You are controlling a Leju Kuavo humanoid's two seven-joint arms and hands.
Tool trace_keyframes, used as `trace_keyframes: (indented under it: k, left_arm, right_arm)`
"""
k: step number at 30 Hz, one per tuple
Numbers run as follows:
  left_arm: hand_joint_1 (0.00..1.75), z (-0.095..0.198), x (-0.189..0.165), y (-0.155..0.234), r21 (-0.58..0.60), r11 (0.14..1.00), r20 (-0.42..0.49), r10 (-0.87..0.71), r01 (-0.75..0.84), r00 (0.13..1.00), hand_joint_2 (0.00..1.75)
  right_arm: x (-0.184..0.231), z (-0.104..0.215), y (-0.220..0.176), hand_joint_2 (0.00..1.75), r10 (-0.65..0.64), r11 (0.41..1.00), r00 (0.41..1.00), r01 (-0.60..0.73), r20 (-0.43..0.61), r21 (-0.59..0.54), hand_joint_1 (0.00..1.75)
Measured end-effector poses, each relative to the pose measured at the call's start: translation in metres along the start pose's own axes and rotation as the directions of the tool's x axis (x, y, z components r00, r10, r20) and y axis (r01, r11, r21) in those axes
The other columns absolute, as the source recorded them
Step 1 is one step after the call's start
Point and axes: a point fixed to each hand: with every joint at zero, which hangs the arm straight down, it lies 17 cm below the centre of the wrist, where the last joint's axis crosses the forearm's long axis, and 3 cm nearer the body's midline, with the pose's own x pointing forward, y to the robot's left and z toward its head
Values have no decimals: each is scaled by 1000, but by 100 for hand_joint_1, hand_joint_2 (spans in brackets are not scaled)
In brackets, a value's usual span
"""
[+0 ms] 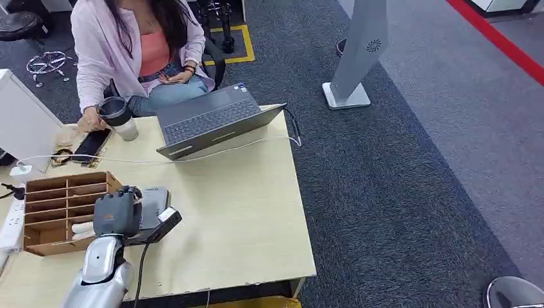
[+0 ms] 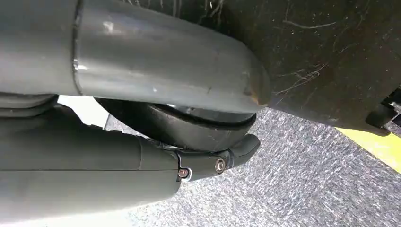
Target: Pass the card to the sensor for recognition and then transmit it.
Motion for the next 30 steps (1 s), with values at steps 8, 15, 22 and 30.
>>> trace_keyframes:
  k: [8, 15, 22, 30]
  left_arm:
    - [175, -1, 0, -4, -20, 1000, 1, -3, 3, 1000, 175]
    - [175, -1, 0, -11, -50, 999, 1, -17, 17, 1000, 175]
    - [175, -2, -1, -15, -61, 998, 7, -27, 27, 1000, 175]
    - [175, 0, 5, -18, -66, 996, 45, -50, 53, 998, 175]
  right_arm:
    - [0, 0, 0, 0, 0, 1000, 1000, 0, 0, 0, 0]
    - [0, 0, -1, 0, 35, 999, 999, -35, 6, -7, 0]
    - [0, 0, 0, 0, 16, 1000, 1000, -16, 1, -1, 0]
    - [1, 0, 0, 0, 8, 1000, 1000, -8, 4, 1, 0]
